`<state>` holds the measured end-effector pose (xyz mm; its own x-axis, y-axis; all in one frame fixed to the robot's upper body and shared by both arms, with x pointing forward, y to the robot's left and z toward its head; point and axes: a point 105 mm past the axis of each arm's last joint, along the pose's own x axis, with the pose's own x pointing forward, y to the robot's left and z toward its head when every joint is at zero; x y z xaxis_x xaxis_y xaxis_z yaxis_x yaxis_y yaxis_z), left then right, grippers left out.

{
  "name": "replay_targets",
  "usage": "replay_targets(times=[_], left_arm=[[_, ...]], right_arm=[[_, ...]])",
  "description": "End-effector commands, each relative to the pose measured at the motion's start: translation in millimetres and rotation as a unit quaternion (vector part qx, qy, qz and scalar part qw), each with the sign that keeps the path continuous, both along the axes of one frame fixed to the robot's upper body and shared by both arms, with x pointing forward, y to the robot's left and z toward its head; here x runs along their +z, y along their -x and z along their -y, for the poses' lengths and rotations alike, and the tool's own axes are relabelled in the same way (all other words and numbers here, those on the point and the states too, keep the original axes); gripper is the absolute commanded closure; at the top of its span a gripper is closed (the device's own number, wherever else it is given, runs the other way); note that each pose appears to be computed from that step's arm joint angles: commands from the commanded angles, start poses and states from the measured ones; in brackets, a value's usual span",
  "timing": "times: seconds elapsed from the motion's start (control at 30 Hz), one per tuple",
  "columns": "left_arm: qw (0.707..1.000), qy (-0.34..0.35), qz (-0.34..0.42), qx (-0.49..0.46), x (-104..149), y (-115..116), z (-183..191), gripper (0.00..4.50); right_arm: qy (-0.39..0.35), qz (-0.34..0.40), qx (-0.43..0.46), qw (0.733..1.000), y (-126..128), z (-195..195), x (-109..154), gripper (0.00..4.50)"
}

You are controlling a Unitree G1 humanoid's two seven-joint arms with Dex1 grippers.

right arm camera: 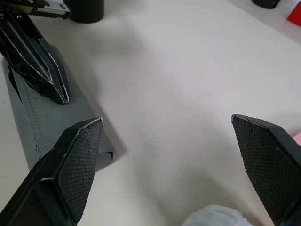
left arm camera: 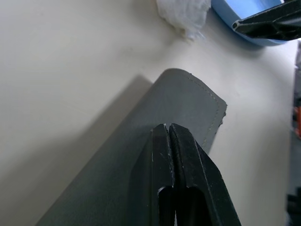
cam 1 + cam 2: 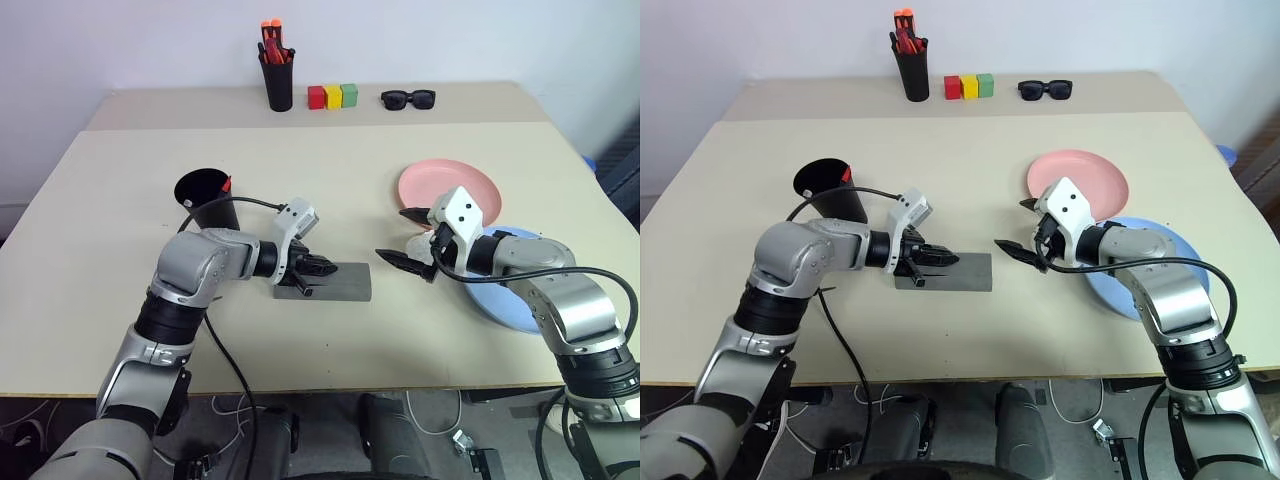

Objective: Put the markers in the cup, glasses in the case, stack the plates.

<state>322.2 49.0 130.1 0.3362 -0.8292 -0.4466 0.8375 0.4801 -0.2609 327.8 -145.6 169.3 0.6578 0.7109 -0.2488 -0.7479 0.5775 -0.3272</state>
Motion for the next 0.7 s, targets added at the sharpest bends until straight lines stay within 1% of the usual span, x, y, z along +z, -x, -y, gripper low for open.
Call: replay_targets(times=[0.03,0.1,0.17,0.27,0.3,0.37,0.4,0.47,0.53,0.63,0.7], left_arm=[[0.998,0.012,0.055,-0.013,-2,-1,5,4.47],[0.998,0.044,0.052,-0.013,8,-1,9,3.96],[0.995,0.079,0.056,-0.018,22,-2,13,3.30],[0.990,0.114,0.076,-0.030,43,-3,10,1.73],[0.988,0.120,0.091,-0.032,52,-5,4,1.29],[0.984,0.132,0.109,-0.040,66,-6,-8,0.27],[0.982,0.137,0.122,-0.047,73,-6,-13,0.05],[0.979,0.144,0.135,-0.056,79,-6,-18,0.05],[0.974,0.156,0.140,-0.079,85,0,-21,0.05],[0.970,0.170,0.143,-0.096,92,4,-21,0.05],[0.964,0.178,0.167,-0.104,98,7,-21,0.05]], right_arm=[[-0.005,0.034,-0.004,0.999,-4,2,16,0.00],[0.002,0.037,-0.003,0.999,-4,3,16,0.00],[0.000,0.038,-0.008,0.999,-5,5,17,0.00],[0.001,0.037,-0.013,0.999,-6,9,18,0.00],[0.004,0.035,-0.022,0.999,-7,15,17,0.00],[0.005,0.033,-0.032,0.999,-7,22,19,0.00],[-0.008,0.025,-0.034,0.999,-6,24,22,0.00],[-0.024,0.017,-0.032,0.999,-4,24,25,0.00],[-0.046,0.014,-0.006,0.999,5,22,32,0.00],[-0.034,0.022,0.021,0.999,16,23,35,0.00],[-0.006,0.013,0.001,1.000,15,33,27,0.00]])
